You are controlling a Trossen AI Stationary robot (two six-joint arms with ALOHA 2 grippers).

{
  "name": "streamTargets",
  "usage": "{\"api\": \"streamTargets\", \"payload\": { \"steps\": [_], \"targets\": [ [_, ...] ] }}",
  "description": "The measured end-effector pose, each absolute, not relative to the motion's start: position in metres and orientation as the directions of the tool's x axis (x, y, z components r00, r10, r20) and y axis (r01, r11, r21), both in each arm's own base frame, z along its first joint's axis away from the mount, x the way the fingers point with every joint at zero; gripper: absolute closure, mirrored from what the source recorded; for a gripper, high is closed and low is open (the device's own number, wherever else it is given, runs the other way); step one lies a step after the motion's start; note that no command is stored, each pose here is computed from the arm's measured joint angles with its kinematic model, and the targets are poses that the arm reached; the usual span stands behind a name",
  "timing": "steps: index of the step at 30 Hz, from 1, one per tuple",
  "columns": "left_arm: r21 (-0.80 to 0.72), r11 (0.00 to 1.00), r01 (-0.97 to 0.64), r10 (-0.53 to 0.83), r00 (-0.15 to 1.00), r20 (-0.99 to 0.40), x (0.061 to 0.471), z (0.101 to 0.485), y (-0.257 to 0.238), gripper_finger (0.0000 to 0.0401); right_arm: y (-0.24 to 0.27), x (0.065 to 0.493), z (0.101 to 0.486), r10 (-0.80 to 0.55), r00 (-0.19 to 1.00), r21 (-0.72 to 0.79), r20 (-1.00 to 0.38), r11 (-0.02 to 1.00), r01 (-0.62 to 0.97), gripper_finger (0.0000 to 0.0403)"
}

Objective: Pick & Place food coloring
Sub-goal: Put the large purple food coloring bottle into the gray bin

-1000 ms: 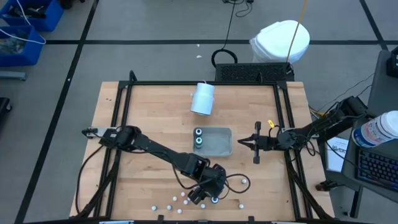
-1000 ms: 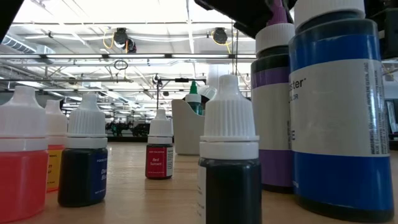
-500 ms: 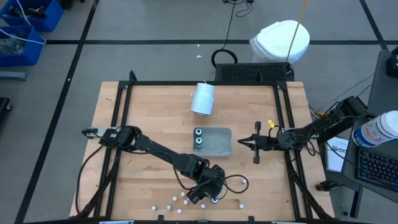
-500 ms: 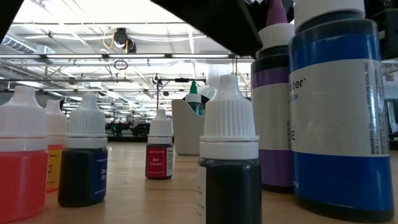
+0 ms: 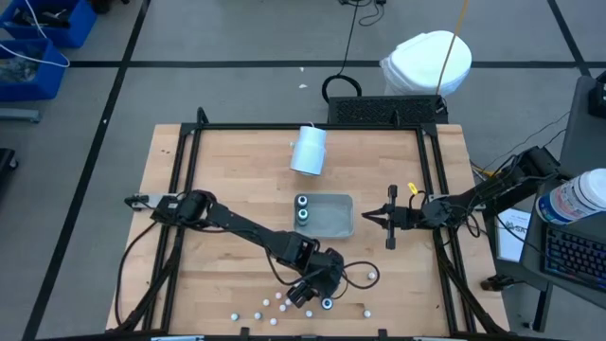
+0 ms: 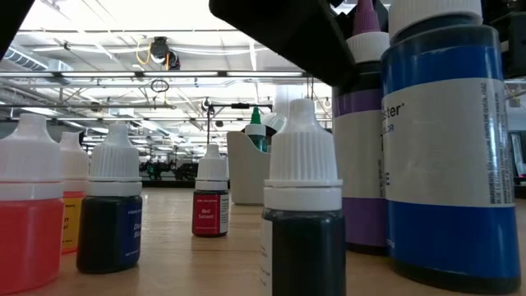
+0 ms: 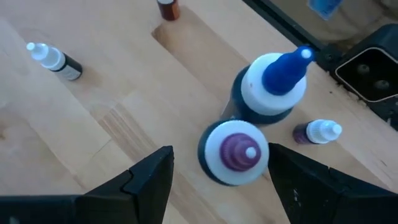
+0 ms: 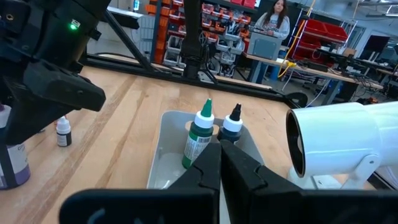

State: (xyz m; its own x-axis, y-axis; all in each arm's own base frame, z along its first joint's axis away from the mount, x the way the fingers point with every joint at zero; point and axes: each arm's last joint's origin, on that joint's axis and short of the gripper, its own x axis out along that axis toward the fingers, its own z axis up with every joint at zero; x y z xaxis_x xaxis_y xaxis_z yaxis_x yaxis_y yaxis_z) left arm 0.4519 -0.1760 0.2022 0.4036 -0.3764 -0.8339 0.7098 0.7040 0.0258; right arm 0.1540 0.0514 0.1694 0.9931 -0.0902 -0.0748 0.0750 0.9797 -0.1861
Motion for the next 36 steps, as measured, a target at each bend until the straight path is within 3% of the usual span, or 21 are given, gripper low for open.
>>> {"api": "streamTargets", "payload": {
  "steps": [15,26,36],
  "targets": [
    [-0.016,0.698,0.716,-0.430,0.401,-0.809,0.453,0.205,-0.179,0.0151,0.051,0.154,0.169,-0.090,0.993,-0.189,-0.075,0.979,0.075,0.0403],
    [-0.042,0.731,0.681,-0.421,0.402,-0.813,0.455,0.205,-0.172,0.0276,0.051,0.154,0.169,-0.090,0.993,-0.189,-0.075,0.979,0.075,0.0403],
    [0.002,0.771,0.637,-0.368,0.449,-0.814,0.450,0.224,-0.169,0.0263,0.051,0.154,0.169,-0.090,0.993,-0.190,-0.076,0.979,0.074,0.0403]
  ]
}}
